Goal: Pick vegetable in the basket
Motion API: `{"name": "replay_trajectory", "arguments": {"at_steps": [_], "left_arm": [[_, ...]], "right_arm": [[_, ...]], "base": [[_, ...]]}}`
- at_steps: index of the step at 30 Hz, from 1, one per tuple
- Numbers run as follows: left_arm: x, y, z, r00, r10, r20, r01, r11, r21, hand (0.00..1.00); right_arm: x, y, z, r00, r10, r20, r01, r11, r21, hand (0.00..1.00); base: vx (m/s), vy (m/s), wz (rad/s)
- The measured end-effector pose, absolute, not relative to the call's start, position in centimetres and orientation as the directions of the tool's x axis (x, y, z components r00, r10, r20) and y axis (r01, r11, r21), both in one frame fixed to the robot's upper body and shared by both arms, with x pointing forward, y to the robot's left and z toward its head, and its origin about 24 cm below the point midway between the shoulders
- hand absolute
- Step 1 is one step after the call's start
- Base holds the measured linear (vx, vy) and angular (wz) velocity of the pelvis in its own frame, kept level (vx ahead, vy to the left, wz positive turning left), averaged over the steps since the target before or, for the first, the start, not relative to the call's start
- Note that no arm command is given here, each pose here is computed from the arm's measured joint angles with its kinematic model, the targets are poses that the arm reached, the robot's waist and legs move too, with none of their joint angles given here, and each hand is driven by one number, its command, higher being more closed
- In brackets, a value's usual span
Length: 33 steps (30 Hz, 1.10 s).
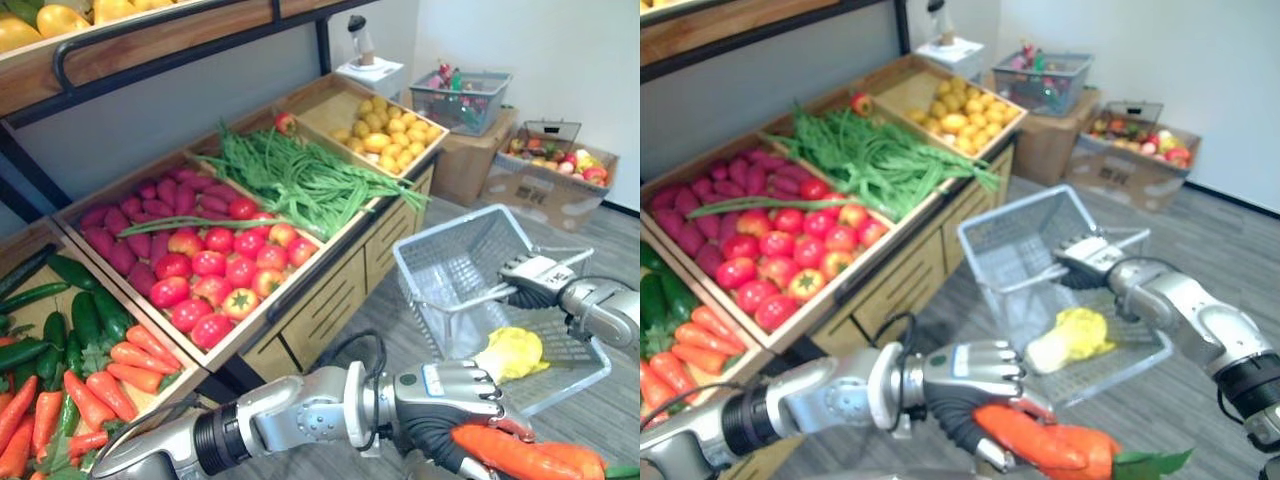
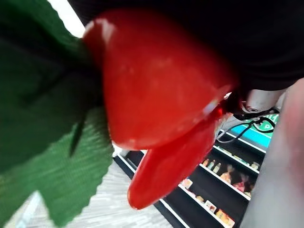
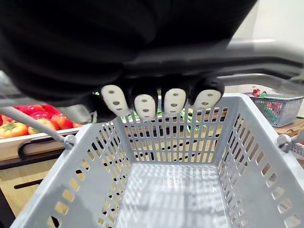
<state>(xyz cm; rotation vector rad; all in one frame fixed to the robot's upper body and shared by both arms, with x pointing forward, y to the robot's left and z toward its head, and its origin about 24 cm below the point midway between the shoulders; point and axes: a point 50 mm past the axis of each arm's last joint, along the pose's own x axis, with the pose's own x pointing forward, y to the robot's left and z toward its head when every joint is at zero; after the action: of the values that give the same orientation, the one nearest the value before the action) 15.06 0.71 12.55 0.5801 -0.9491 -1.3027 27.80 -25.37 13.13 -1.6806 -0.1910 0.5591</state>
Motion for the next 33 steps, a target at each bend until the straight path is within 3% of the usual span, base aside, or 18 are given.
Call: {"name": "replay_trajectory", "arguments": {"at_steps": [8,22,25,33], "left_arm": [[14.4,-0.2,12.1,-0.030,-0.964,0.263,0.576,0.198,0.793,1.00],[17.3,-3.5,5.9,0.131,-0.991,0.031,0.586,0.103,0.804,1.00],[17.8,-3.9,5.5,0.161,-0.987,0.015,0.582,0.107,0.806,1.00],[20.5,-4.5,3.9,0.343,-0.939,-0.031,0.565,0.180,0.805,1.00]], "right_arm": [[27.5,-23.9,13.7,0.835,0.488,-0.254,-0.187,-0.184,-0.965,1.00],[27.9,-21.3,15.3,0.789,0.572,-0.222,-0.164,-0.152,-0.975,1.00],[28.0,-21.0,15.4,0.790,0.577,-0.207,-0.157,-0.136,-0.978,1.00],[28.1,-20.2,15.0,0.780,0.597,-0.185,-0.160,-0.094,-0.983,1.00]], "base": [[0.00,0.000,0.00],[-0.01,-0.006,-0.08],[-0.01,-0.008,-0.03],[0.00,0.000,0.00]]}}
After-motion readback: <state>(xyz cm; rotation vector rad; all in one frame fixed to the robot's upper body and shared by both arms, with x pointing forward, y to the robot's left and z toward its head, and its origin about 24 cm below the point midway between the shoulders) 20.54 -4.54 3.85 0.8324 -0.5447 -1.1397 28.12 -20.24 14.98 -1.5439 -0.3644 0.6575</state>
